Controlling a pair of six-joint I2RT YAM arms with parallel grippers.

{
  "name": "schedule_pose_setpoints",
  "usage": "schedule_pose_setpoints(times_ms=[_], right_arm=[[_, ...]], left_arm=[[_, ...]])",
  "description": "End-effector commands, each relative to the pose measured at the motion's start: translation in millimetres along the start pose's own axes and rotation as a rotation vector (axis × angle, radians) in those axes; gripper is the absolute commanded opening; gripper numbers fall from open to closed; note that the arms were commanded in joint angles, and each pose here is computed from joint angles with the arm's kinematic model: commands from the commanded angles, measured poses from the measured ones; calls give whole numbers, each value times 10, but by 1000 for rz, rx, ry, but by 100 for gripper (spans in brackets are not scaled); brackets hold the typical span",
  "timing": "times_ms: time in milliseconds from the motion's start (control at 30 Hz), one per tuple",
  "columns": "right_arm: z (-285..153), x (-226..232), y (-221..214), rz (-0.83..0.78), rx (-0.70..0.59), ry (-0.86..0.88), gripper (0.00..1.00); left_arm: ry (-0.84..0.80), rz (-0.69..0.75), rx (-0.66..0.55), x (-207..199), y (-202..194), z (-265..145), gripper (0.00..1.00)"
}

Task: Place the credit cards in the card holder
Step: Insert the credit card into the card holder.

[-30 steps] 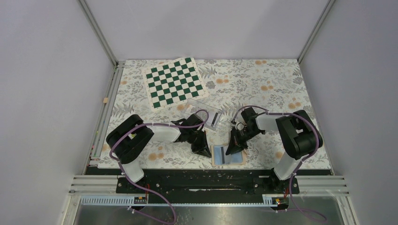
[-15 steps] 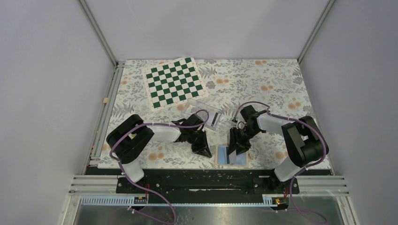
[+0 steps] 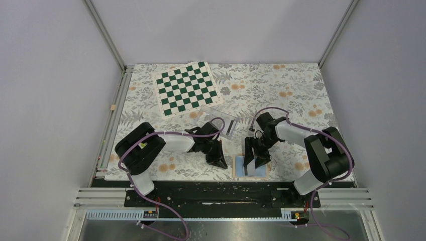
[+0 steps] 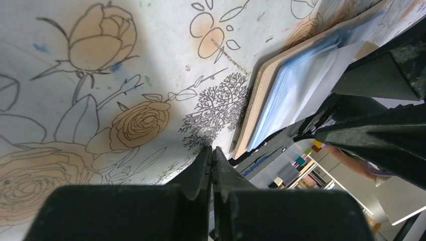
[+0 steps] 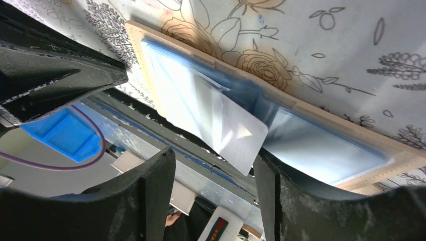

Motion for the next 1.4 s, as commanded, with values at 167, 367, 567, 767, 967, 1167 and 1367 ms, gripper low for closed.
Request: schedule_pose_setpoints(times_ms=[167, 367, 567, 767, 967, 1167, 1367], right_arm=[[-3, -4, 16, -34, 5, -76, 60], [95, 100, 93, -58, 30, -52, 47], [150, 276, 124, -87, 35, -28, 40], [230, 395, 135, -114, 52, -6, 33], [223, 368, 98, -109, 44, -43, 36], [21, 399, -9, -143, -10, -78, 47], [-59, 341, -103, -161, -26, -128, 52]], left_arm=[[164, 9, -25, 229, 2, 156, 0], [155, 19, -9, 179, -1, 191, 0], [155, 21, -2, 171, -13, 207, 0], [153, 23, 0, 162, -17, 209, 0], [158, 29, -17, 142, -41, 130, 0], [122, 76, -91, -44, -44, -111, 16], [-72, 128, -107, -353, -35, -237, 42]])
Point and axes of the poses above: each gripper's point midway between its finger pads, its own z axis out along the fingers, its own x axis along the line the jaws close on, y = z × x, the point moved 9 cm from there along -z, back along the fingers
